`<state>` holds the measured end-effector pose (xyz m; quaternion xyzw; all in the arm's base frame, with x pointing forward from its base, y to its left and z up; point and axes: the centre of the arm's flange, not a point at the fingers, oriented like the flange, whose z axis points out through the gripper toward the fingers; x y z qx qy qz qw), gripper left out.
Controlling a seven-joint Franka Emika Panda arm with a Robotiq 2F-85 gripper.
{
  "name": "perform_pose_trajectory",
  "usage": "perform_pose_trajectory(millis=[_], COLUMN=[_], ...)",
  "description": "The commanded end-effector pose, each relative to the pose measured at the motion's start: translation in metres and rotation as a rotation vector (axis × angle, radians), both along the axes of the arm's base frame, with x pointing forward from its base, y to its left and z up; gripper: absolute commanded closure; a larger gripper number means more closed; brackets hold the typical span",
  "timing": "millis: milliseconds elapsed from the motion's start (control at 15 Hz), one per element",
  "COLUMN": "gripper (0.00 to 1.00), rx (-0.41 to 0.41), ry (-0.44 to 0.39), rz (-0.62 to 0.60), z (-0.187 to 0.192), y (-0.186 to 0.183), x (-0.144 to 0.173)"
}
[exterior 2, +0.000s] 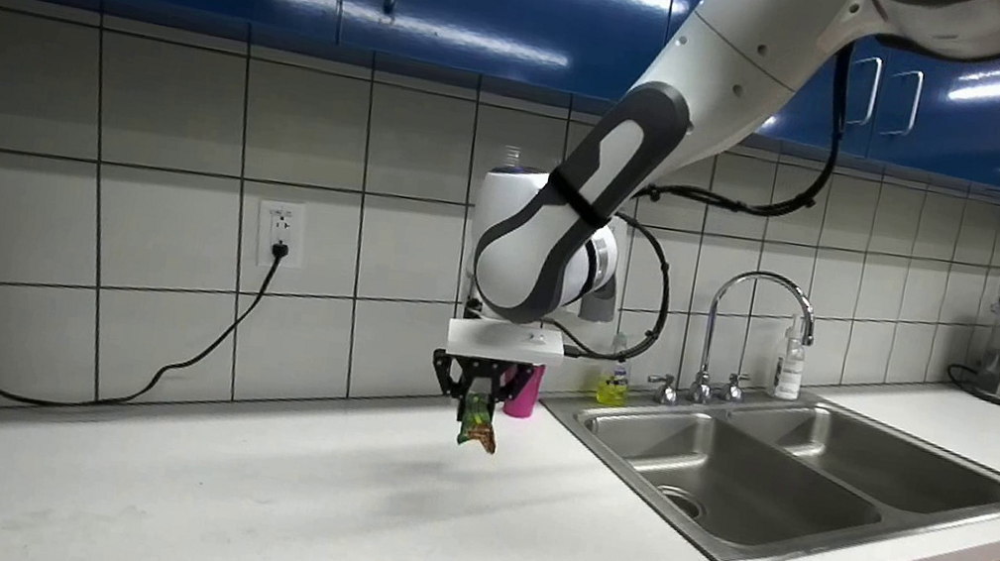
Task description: Put the green packet in the left sink
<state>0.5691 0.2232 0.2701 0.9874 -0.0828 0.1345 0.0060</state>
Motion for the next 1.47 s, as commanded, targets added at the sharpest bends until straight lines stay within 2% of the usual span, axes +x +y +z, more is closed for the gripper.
perform_pose_trajectory(millis=[0, 200, 533, 1000, 1400], gripper=[0.85, 0.85, 0.85, 0.85, 0.85], rx=[0.065, 0.094, 0.091, 0.059, 0.044], ry=[0.004, 0.025, 0.039, 0.033, 0.009], rz=[0.168, 0.236, 0.236, 0.119, -0.008], z=[0.021, 0.026, 0.036, 0.049, 0.063], y=[-0.023, -0.035, -0.073, -0.158, -0.251], x=[-0.029, -0.041, -0.053, -0.074, -0.095])
